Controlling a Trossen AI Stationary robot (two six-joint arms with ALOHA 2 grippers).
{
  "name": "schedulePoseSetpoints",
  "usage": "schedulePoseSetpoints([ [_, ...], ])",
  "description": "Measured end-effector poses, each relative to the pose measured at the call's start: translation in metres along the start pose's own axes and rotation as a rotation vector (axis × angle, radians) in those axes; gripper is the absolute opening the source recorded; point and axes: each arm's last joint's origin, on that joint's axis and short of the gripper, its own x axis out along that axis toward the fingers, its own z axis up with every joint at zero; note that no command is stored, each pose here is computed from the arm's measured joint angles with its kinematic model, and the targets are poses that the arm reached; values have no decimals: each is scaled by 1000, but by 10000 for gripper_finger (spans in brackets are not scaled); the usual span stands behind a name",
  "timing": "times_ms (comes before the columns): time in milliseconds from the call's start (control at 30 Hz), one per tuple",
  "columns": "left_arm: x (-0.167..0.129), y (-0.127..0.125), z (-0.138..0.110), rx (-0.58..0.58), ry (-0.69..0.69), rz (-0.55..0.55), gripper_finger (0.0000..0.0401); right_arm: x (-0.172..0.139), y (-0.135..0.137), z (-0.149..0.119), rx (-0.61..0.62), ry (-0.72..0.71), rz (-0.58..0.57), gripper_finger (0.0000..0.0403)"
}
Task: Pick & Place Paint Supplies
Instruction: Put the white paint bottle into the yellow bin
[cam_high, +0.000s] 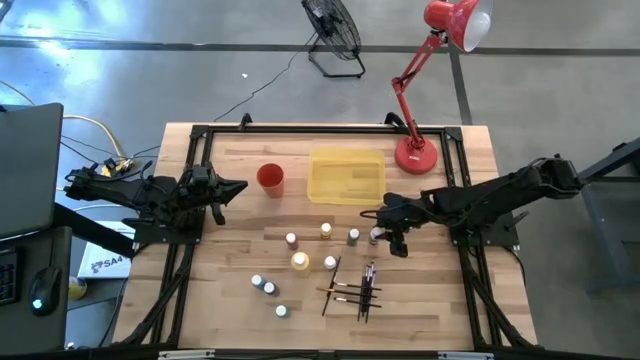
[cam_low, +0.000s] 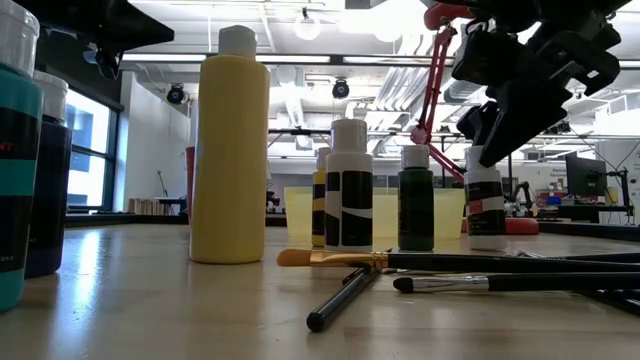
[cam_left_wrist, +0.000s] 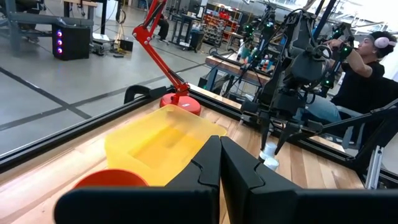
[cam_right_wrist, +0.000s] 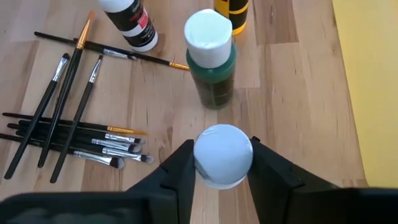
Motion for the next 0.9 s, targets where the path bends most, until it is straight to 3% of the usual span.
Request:
schedulePoseSetpoints([
  [400, 0, 0, 0, 0, 0, 0, 0, -9, 2, 12, 36, -22, -14, 110],
  [700, 0, 0, 0, 0, 0, 0, 0, -43, 8, 53, 40, -19, -49, 110],
  [900, 0, 0, 0, 0, 1, 0, 0, -78, 6, 88, 65, -94, -101, 110],
])
